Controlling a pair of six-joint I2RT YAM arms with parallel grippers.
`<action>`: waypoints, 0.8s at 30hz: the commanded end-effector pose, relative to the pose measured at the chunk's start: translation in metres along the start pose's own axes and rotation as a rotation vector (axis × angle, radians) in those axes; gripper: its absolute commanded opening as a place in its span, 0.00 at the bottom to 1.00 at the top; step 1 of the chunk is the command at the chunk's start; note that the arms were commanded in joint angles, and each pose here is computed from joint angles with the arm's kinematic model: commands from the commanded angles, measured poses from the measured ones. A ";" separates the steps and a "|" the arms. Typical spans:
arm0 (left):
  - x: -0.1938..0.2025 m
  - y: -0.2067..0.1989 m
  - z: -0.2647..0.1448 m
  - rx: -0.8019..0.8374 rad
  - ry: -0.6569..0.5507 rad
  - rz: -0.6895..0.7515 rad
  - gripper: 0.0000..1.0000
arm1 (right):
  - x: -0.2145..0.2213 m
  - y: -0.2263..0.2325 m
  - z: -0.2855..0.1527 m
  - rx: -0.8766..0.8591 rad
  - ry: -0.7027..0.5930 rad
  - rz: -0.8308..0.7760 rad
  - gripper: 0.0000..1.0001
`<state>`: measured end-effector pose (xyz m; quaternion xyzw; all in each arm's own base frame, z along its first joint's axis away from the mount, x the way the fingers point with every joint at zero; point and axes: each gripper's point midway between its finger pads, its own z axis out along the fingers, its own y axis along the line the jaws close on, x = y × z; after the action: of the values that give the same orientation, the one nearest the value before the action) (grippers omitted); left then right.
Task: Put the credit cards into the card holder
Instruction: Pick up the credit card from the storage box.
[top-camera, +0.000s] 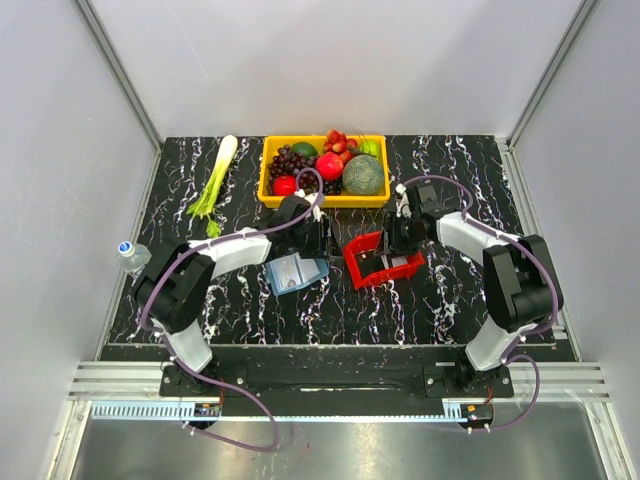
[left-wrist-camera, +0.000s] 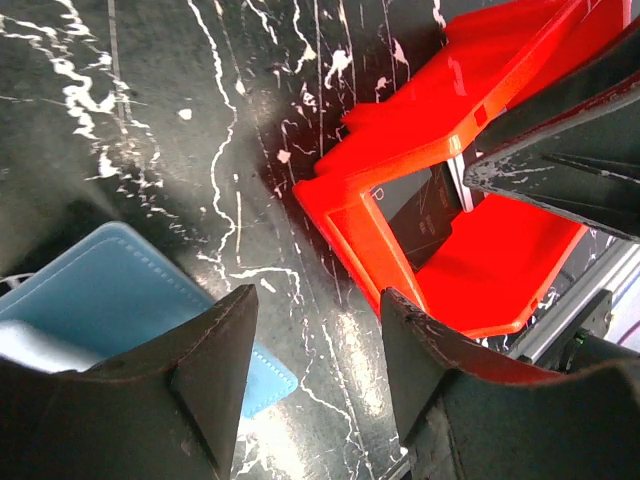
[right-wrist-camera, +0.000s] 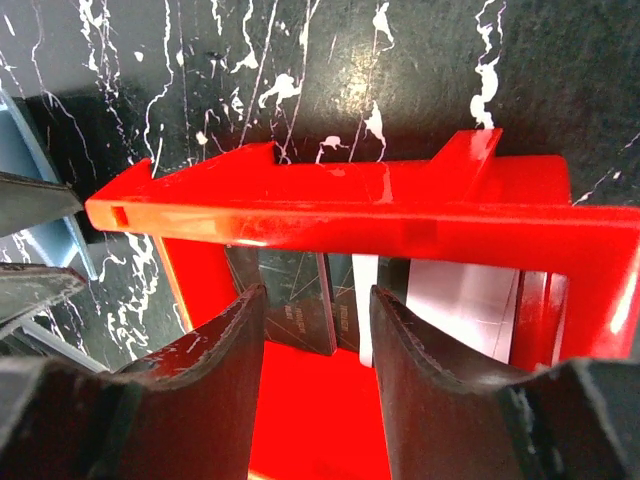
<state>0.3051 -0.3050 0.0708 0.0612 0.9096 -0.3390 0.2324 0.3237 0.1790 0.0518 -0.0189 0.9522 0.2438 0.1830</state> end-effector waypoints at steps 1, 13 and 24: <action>-0.009 -0.021 0.010 0.084 0.002 0.030 0.57 | -0.019 0.017 0.003 -0.056 -0.038 -0.009 0.51; 0.005 -0.031 0.037 0.114 0.072 0.007 0.57 | -0.010 0.030 0.022 -0.077 0.008 -0.024 0.50; 0.013 -0.032 0.047 0.104 0.095 -0.014 0.47 | -0.011 0.043 0.016 -0.132 -0.008 -0.023 0.33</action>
<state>0.2951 -0.3456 0.0435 0.0781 0.9117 -0.3664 0.1687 0.3260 0.2012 0.0362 -0.0273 0.9532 0.2524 0.1641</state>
